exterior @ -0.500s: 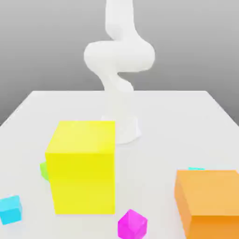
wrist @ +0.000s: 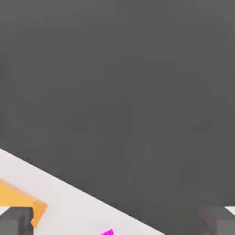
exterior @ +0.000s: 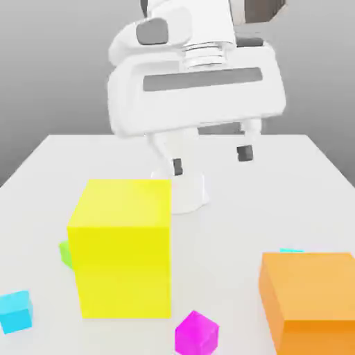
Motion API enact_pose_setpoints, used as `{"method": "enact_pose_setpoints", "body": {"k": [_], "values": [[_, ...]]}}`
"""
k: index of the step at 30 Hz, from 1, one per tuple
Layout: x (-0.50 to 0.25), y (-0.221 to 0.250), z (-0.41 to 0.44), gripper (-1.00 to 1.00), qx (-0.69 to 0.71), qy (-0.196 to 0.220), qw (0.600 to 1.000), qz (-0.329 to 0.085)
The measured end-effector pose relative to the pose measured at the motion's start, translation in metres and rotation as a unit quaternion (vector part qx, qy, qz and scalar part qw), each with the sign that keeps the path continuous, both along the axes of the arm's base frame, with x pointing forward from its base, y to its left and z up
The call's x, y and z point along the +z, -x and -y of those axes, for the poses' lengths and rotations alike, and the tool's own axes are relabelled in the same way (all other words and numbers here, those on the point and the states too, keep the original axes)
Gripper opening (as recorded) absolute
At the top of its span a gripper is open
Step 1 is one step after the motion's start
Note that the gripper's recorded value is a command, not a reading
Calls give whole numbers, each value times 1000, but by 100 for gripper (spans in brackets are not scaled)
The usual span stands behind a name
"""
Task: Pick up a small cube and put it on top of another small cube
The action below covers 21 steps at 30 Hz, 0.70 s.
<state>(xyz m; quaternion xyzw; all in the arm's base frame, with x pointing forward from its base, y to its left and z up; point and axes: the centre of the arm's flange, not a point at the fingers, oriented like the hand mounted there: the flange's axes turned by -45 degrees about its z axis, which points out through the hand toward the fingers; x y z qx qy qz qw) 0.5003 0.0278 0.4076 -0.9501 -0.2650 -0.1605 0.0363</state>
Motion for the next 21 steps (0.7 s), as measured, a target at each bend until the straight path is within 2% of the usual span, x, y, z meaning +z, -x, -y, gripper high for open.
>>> {"method": "enact_pose_setpoints", "body": {"k": [11, 16, 17, 21], "values": [[-193, 15, -6, 0, 158, 92, 976, -117], [-261, 19, -5, 0, 175, 103, 971, -128], [-270, 19, -4, -100, 175, 103, 971, -128], [-271, 20, -4, -100, 175, 103, 971, -129]]}}
